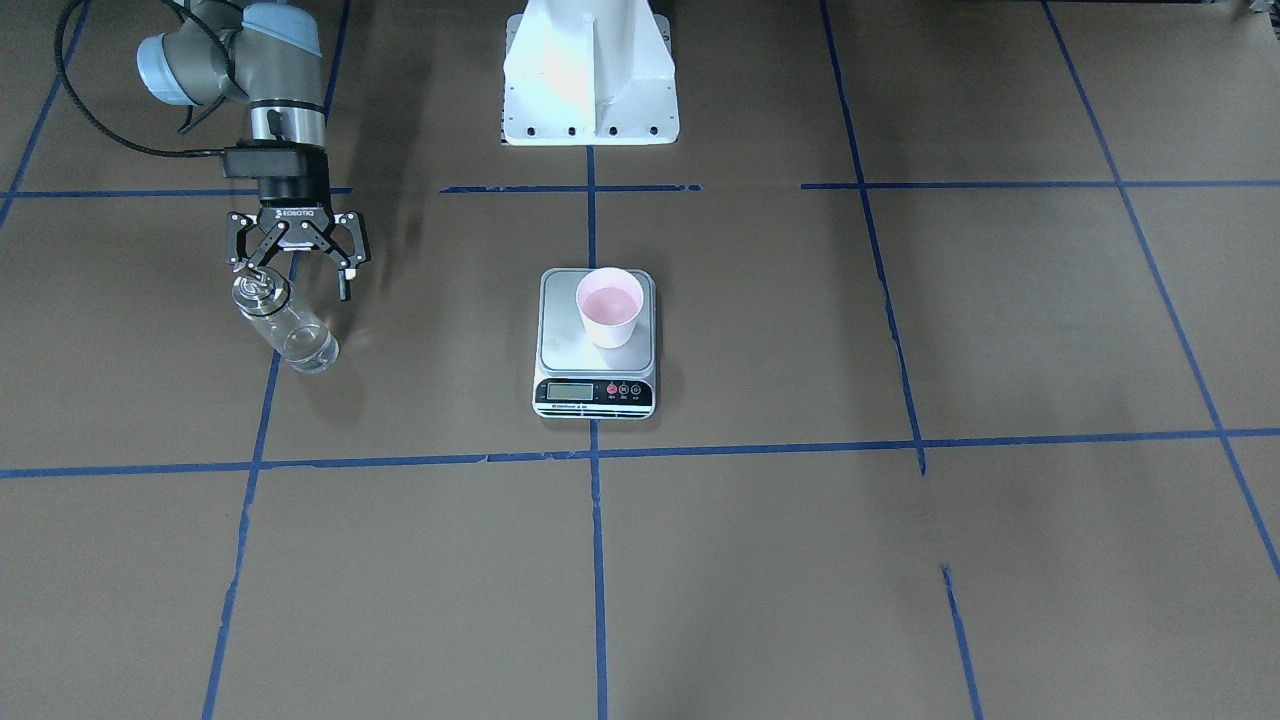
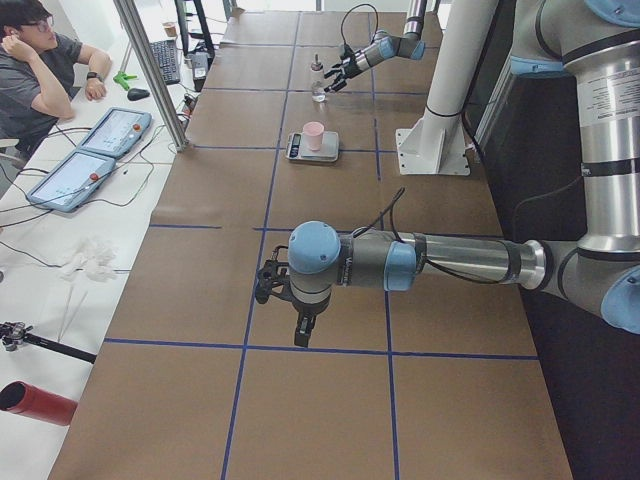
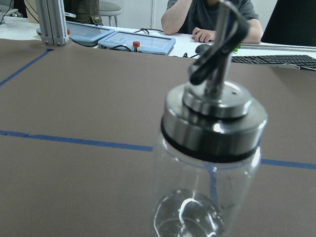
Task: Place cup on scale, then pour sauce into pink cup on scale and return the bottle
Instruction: 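Carry the upright bottle back and lower it to its spot, then release the bottle and withdraw the right gripper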
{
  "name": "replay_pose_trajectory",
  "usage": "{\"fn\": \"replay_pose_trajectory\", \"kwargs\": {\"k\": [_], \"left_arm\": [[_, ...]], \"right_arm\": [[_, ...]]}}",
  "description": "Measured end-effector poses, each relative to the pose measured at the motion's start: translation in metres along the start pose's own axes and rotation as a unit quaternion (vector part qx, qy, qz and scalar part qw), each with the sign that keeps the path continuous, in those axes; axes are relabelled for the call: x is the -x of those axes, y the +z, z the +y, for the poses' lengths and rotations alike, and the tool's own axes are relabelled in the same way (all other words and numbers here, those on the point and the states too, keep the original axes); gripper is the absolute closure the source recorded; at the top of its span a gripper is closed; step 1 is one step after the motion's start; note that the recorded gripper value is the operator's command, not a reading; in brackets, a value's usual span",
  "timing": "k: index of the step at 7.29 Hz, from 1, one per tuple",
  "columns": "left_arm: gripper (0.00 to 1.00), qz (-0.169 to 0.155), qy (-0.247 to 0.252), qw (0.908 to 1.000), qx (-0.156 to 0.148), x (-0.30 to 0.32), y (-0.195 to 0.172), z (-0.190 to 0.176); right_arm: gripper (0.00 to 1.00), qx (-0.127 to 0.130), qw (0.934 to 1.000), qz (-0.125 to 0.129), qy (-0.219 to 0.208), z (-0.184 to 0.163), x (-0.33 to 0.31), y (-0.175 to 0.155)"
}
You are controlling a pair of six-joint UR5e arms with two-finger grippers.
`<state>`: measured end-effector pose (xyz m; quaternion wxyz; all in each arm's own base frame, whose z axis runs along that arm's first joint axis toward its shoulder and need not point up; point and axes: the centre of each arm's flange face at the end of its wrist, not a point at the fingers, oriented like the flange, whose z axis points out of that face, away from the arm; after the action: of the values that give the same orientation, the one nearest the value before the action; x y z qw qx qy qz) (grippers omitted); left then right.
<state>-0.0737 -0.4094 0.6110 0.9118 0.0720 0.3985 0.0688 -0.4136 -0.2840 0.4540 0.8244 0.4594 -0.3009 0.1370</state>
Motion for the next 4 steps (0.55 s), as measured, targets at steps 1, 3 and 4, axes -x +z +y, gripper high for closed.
{"fn": "replay_pose_trajectory", "kwargs": {"k": [1,3,4], "left_arm": [[0.00,0.000,0.000,1.0000,0.000,0.000,0.000,0.000],[0.00,0.000,0.000,1.0000,0.000,0.000,0.000,0.000],[0.00,0.000,0.000,1.0000,0.000,0.000,0.000,0.000]], "right_arm": [[0.00,0.004,1.0000,0.000,-0.007,0.000,-0.013,-0.009],[0.00,0.015,0.9993,0.003,-0.035,-0.002,-0.033,-0.018],[0.00,0.022,0.9979,0.004,-0.061,-0.005,-0.043,-0.023]]}}
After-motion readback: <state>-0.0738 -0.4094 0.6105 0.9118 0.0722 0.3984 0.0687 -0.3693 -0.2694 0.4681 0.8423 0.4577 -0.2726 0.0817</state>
